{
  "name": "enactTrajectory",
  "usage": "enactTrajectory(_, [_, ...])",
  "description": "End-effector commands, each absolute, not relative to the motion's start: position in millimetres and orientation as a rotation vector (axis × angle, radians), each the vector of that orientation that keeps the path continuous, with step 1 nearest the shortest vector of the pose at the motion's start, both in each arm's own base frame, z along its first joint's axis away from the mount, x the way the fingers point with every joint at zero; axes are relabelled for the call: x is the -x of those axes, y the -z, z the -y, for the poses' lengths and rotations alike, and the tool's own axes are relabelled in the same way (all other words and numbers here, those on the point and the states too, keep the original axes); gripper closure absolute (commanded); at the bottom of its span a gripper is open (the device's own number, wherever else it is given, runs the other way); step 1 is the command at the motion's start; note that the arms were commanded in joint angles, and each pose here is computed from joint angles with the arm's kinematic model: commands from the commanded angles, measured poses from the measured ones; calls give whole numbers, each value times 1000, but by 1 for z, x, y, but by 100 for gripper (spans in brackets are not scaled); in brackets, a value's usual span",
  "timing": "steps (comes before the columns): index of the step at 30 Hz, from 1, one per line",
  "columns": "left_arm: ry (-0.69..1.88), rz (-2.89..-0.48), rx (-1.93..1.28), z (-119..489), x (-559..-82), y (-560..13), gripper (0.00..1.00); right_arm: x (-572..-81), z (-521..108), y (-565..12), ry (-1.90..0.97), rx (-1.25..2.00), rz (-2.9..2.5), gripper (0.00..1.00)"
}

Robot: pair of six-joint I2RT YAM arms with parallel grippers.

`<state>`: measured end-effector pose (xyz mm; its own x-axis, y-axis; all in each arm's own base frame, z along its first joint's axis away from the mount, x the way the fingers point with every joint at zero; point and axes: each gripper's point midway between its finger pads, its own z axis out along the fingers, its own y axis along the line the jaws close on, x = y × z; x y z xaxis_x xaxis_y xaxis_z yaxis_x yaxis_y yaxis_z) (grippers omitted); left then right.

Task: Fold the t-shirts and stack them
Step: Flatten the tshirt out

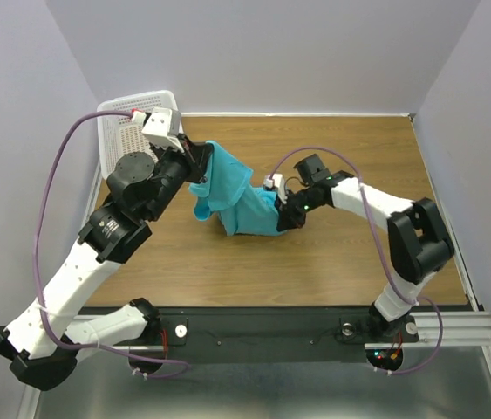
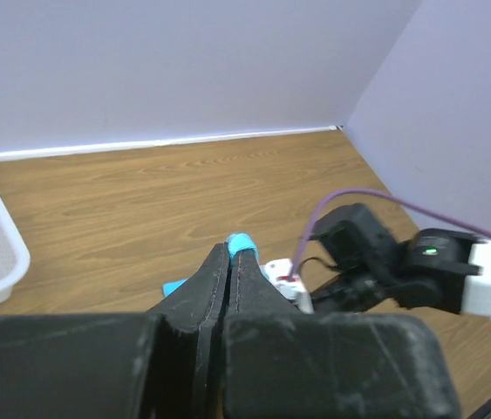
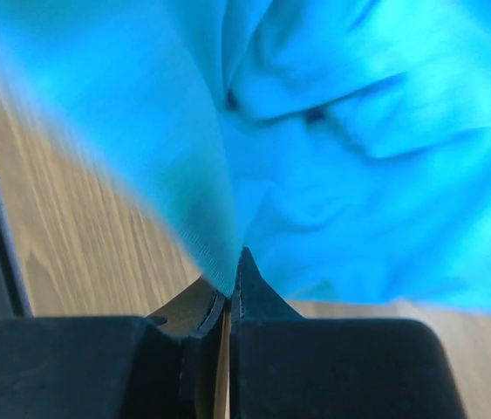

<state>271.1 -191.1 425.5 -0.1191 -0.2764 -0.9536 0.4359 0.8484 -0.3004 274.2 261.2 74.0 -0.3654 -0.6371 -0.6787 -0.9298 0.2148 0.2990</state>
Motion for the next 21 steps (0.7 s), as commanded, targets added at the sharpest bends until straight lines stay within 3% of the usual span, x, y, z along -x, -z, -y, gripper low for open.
enactTrajectory(1, [596,-1368,-101,165,-255,-499,100,-295,-241,-190,-665,1436,-1766,99])
enactTrajectory(4, [575,-1267,-117,152,-242,-526,100,-308,-225,-268,-565,1342,-1663,99])
enactTrajectory(12, [558,-1065,-55,120,-217,-576,100,-311,-230,-382,-628,1112,-1610,100])
enactTrajectory(17, [526,-1131,-26,124,-234,-549,100,-355,-199,-358,-514,865,-1809,99])
enactTrajectory(21, [535,-1244,-5,145,-261,-497,100,-387,-182,-280,-403,771,-2020,93])
